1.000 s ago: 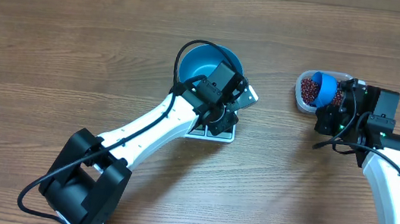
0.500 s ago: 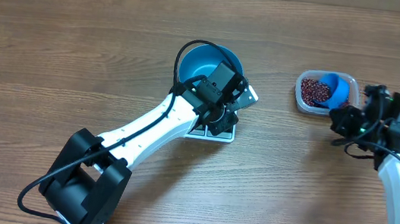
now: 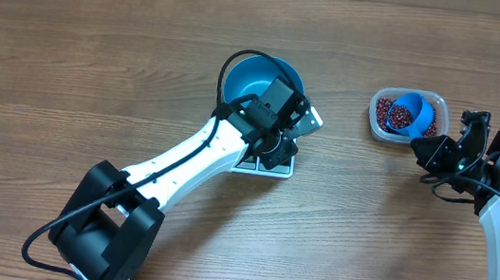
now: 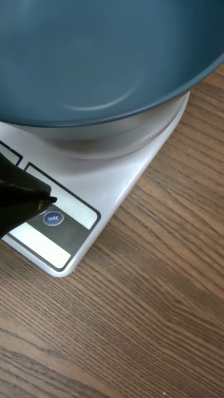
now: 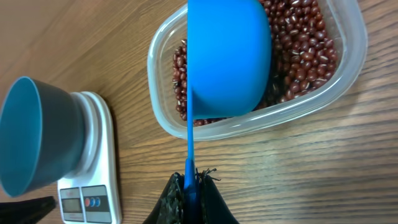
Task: Scoop item into bowl and weigh 150g on scale
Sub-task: 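Drag the scoop through the beans with the right gripper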
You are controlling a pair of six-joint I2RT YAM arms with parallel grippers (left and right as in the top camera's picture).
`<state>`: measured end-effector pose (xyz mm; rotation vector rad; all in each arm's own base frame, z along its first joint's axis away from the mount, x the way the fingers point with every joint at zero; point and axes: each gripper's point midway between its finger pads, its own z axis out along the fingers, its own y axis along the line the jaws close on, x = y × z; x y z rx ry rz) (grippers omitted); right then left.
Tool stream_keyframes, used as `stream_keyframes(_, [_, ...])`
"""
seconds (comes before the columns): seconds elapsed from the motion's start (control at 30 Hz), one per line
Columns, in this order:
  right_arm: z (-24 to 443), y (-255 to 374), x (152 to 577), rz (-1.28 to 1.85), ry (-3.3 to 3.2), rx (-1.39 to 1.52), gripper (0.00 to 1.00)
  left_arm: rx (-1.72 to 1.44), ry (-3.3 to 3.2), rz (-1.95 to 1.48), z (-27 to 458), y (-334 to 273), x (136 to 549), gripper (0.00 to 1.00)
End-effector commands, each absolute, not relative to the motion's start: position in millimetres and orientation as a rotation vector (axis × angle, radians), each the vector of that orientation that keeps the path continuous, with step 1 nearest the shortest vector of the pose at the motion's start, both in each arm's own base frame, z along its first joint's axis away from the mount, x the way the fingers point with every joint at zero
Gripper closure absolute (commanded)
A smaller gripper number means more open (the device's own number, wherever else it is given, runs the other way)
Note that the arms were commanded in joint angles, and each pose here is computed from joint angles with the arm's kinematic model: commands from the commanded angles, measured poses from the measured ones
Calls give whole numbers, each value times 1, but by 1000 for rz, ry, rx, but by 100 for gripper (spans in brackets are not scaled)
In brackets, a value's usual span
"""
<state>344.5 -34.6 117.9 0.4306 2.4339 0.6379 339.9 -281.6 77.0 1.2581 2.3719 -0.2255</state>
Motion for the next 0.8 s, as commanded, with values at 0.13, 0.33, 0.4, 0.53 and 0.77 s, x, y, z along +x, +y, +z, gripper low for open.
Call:
stream_keyframes(0.13, [138, -35, 351, 677, 2374, 468, 96, 1291, 2357, -238, 76, -283, 337, 96])
stream_keyframes(0.33, [139, -43, 351, 685, 2356, 534, 96, 1291, 2357, -238, 75, -283, 337, 96])
stream_keyframes(0.4, [139, -45, 351, 687, 2352, 547, 96, 1291, 2357, -238, 76, -283, 337, 96])
stream_keyframes(0.53, [142, -44, 351, 723, 2340, 556, 96, 1291, 2357, -238, 76, -283, 337, 96])
stream_keyframes(0.77, [143, -41, 351, 759, 2332, 579, 96, 1286, 2358, -241, 76, -283, 337, 96])
